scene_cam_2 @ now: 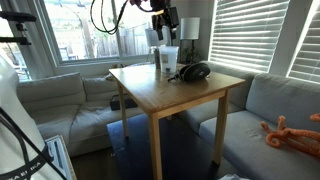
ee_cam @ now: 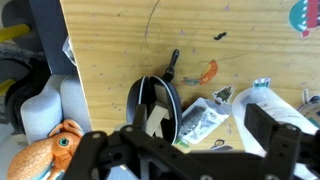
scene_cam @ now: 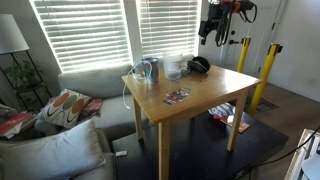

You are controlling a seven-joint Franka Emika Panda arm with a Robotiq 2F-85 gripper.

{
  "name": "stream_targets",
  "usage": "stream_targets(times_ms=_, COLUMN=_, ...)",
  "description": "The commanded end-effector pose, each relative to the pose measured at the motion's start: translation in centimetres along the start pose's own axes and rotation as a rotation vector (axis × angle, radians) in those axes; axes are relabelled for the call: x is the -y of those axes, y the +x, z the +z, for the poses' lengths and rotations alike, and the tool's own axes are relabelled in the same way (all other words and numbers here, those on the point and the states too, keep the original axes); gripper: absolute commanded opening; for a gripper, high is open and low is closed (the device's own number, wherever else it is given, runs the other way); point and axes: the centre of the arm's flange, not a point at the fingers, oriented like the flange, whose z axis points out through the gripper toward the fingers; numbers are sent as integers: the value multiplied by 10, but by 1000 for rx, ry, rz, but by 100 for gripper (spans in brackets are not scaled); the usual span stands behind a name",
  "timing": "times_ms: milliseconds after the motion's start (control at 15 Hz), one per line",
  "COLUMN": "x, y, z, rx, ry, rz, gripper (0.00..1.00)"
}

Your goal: Pick up the two wooden blocks from the black glasses case and put them on the table

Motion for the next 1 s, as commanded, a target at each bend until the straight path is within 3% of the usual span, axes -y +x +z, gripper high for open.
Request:
stream_targets(times_ms=0, x=-4, y=5, z=5, rx=-18, ry=-3, rz=2, gripper=100)
stream_targets(times_ms=467, x=-7, y=9, z=10, rx=-28, ry=-5, rz=1, gripper=100)
stream_targets(times_ms=867, x=-19, y=50, z=43, rx=-74, ry=4, rz=55, gripper=100)
stream_targets(times_ms=933, x=-22, y=56, z=50, rx=-71, ry=8, rz=67, gripper=92)
